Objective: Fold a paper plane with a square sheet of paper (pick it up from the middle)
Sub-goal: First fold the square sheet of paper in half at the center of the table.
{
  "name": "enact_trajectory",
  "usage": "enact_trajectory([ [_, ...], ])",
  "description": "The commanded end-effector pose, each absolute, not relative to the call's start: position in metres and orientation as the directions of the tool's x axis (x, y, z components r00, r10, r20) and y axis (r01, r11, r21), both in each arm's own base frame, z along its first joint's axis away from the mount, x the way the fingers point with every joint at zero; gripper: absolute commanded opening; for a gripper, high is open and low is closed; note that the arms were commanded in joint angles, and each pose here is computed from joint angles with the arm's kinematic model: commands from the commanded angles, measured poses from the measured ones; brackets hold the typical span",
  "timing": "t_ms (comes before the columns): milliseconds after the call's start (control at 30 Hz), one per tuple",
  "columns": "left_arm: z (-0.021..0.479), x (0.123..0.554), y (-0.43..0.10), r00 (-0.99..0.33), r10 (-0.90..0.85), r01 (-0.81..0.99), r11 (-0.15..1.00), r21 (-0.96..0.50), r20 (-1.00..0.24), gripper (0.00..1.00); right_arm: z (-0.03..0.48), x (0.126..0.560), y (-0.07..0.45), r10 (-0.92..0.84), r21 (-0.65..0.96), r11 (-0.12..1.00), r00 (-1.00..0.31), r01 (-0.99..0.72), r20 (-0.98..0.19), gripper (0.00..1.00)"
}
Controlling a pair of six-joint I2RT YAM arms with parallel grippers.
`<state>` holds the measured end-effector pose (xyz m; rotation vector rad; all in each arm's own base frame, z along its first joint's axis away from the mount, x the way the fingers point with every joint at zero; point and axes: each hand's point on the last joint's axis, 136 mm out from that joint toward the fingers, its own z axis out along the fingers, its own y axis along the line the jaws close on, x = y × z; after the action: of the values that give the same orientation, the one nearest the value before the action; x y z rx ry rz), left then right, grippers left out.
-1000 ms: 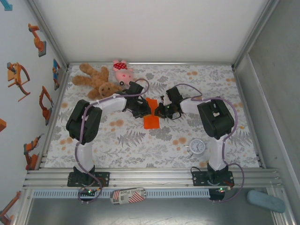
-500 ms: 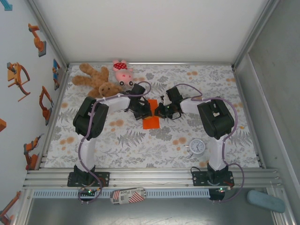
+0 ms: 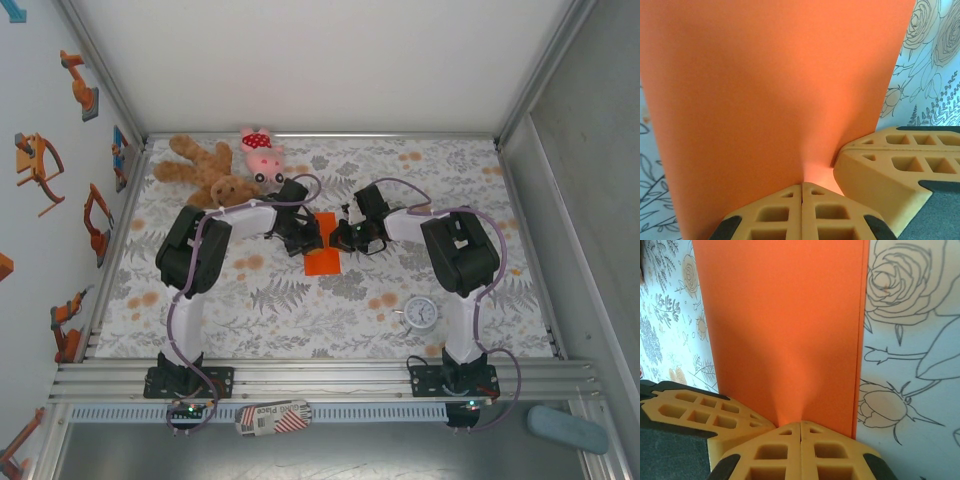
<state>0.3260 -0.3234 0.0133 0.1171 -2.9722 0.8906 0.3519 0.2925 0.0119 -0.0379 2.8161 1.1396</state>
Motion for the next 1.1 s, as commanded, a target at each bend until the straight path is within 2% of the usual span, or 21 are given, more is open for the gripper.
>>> enact_trajectory([
  [0,0.003,0.319,-0.296,-0.992,-0.092,-0.123,0.860,-0.495,0.088,0.02,-0.087,0.289,0.227,0.043,0.380,0.921,-0.990,0.090,0.132,0.00],
  [200,0.004,0.309,-0.273,-0.985,-0.133,-0.171,0.857,-0.486,0.111,0.05,-0.090,0.288,0.226,0.035,0.370,0.925,-0.990,0.084,0.136,0.00],
  [433,0.020,0.305,-0.250,-0.985,-0.151,-0.173,0.842,-0.511,0.084,0.07,-0.089,0.289,0.227,0.032,0.379,0.922,-0.991,0.080,0.131,0.00],
  [633,0.079,0.333,-0.282,-0.988,-0.126,-0.034,0.729,-0.683,-0.086,0.06,-0.089,0.289,0.229,0.033,0.384,0.920,-0.991,0.082,0.133,0.00],
  [700,0.084,0.338,-0.296,-0.987,-0.119,-0.008,0.697,-0.717,-0.104,0.06,-0.089,0.290,0.229,0.034,0.386,0.919,-0.991,0.083,0.132,0.00],
  [933,0.061,0.345,-0.330,-0.993,-0.111,-0.041,0.640,-0.768,-0.040,0.06,-0.089,0.290,0.231,0.035,0.396,0.914,-0.989,0.088,0.141,0.00],
  [1067,0.042,0.342,-0.330,-0.992,-0.122,-0.069,0.641,-0.764,-0.013,0.06,-0.089,0.288,0.231,0.034,0.395,0.914,-0.989,0.090,0.147,0.00],
])
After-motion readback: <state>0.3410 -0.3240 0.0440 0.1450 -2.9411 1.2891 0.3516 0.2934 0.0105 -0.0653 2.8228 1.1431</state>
